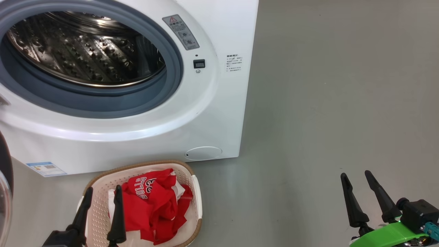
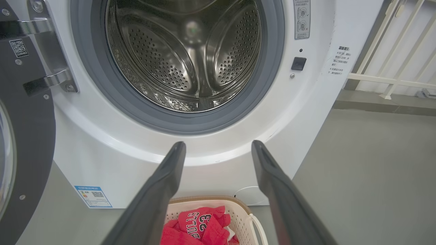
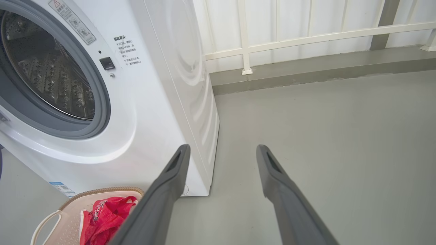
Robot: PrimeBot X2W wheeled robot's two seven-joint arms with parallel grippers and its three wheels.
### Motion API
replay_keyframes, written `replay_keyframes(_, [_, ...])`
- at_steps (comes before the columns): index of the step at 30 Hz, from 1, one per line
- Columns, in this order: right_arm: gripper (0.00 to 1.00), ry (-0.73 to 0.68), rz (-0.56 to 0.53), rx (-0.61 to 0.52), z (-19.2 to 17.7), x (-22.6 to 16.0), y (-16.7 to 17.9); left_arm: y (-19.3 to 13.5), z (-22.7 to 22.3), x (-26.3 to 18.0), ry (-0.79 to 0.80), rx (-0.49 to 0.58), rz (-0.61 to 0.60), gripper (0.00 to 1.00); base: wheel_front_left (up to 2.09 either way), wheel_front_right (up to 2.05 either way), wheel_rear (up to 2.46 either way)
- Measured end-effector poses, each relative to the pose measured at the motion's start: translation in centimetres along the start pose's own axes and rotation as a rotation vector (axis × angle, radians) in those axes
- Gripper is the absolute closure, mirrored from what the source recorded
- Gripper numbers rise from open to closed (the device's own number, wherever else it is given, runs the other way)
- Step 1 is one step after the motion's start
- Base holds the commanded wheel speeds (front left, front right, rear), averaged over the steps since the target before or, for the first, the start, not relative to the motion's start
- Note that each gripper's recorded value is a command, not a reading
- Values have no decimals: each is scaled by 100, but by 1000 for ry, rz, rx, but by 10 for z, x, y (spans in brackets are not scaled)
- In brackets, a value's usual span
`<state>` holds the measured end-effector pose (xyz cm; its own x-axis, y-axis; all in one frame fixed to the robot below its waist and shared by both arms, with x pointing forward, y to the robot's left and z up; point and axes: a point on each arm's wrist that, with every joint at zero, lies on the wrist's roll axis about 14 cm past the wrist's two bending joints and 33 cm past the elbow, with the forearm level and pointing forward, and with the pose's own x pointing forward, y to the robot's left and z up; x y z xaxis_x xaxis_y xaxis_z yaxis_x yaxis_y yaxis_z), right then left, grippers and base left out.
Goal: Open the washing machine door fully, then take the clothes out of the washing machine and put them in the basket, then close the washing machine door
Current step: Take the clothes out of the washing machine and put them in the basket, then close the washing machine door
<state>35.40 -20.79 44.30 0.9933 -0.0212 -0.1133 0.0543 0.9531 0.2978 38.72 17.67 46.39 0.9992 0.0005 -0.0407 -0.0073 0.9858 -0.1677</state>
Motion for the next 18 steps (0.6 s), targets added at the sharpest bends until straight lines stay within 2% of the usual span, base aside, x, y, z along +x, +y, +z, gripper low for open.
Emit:
replay_keyframes(9, [0, -3, 1, 0, 1, 0, 0, 1, 1, 0, -2, 3, 10, 0, -23, 23, 0])
replay_keyframes(18, [0, 0, 4, 0, 0, 1, 1, 4, 1, -1, -3, 5, 22, 0, -136, 136, 0])
